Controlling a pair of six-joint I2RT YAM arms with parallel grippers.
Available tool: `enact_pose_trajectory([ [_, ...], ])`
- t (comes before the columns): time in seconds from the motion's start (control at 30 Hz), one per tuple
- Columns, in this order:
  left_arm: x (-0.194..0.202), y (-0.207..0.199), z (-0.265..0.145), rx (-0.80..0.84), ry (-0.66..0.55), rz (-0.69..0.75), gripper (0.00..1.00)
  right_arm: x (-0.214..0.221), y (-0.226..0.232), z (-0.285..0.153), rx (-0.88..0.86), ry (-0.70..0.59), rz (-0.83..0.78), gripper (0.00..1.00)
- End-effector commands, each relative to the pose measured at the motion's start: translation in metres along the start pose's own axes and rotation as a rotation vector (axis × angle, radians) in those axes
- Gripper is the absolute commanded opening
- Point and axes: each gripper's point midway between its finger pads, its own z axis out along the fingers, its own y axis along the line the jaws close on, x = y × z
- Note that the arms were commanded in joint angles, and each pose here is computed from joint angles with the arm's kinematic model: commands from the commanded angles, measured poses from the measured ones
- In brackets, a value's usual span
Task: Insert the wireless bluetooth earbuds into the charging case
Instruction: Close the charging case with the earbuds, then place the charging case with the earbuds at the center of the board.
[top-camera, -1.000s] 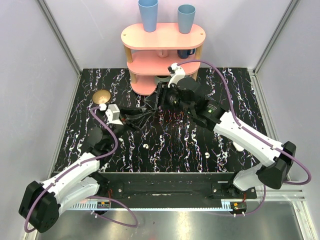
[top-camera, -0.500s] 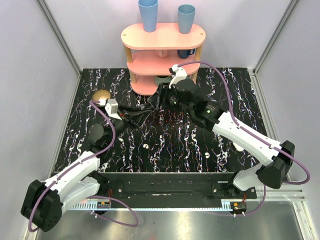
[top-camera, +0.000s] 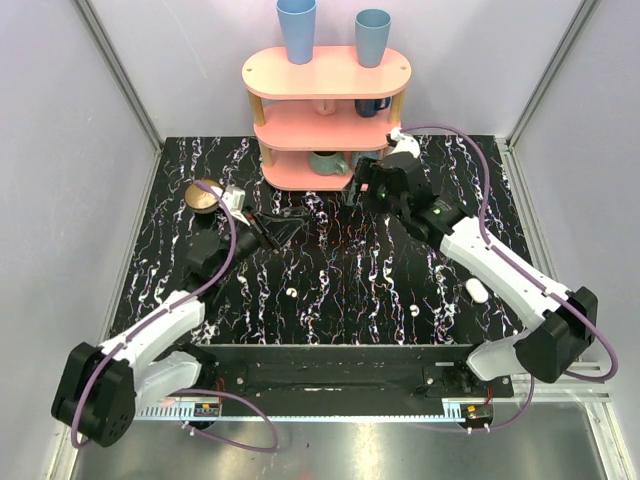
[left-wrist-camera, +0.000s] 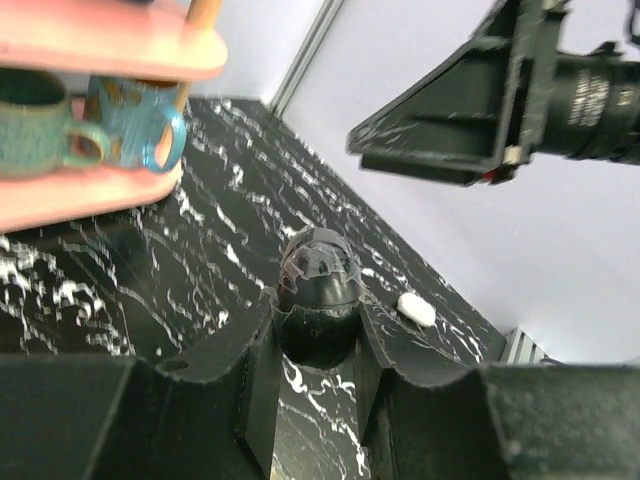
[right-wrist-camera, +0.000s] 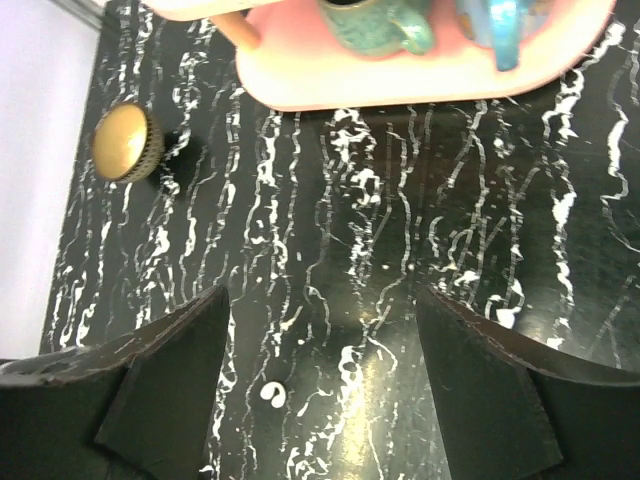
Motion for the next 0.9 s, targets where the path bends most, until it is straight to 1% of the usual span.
enact_pose_trajectory([
  [0.0,0.023,0.016,0.005,-0.03,0.078,-0.133,0.0,-0.007,-0.013,-0.015,-0.008,-0.004,0.051,0.83],
  [0.07,0.036,0.027,0.011,-0.071,0.139,-0.19,0.0,0.001,-0.021,-0.015,0.001,0.014,0.053,0.84],
  [0.13,0.049,0.038,0.019,-0.124,0.225,-0.236,0.0,0.002,-0.026,-0.018,-0.002,0.017,0.063,0.85],
  [0.2,0.05,0.036,0.026,-0.108,0.267,-0.249,0.0,0.006,-0.033,-0.02,0.006,0.024,0.074,0.85],
  [0.23,0.059,0.042,0.028,-0.118,0.294,-0.268,0.0,0.008,-0.035,-0.02,0.008,0.029,0.083,0.86],
  [0.3,0.06,0.042,0.034,-0.105,0.295,-0.307,0.0,0.011,-0.04,-0.023,0.013,0.033,0.091,0.86],
  [0.33,0.069,0.047,0.037,-0.111,0.319,-0.334,0.0,0.01,-0.045,-0.023,0.023,0.029,0.106,0.86],
  [0.4,0.072,0.048,0.043,-0.09,0.323,-0.386,0.0,0.011,-0.051,-0.026,0.033,0.026,0.118,0.87],
  [0.43,0.082,0.054,0.045,-0.099,0.341,-0.417,0.0,0.009,-0.055,-0.027,0.043,0.022,0.126,0.87],
  [0.47,0.084,0.055,0.047,-0.095,0.342,-0.45,0.0,0.01,-0.059,-0.027,0.052,0.023,0.131,0.87],
  [0.5,0.083,0.052,0.051,-0.069,0.338,-0.454,0.0,0.01,-0.062,-0.029,0.054,0.021,0.134,0.89],
  [0.53,0.092,0.059,0.053,-0.083,0.353,-0.479,0.0,0.008,-0.065,-0.03,0.058,0.016,0.139,0.92],
  [0.6,0.094,0.063,0.057,-0.087,0.342,-0.497,0.0,0.009,-0.069,-0.032,0.058,0.023,0.136,0.94],
  [0.63,0.102,0.07,0.058,-0.104,0.355,-0.513,0.0,0.008,-0.07,-0.034,0.055,0.02,0.138,0.95],
  [0.73,0.108,0.077,0.063,-0.11,0.349,-0.534,0.0,0.009,-0.074,-0.036,0.054,0.021,0.14,0.95],
  [0.87,0.116,0.089,0.069,-0.146,0.342,-0.58,0.04,0.011,-0.075,-0.035,0.047,0.035,0.15,0.95],
])
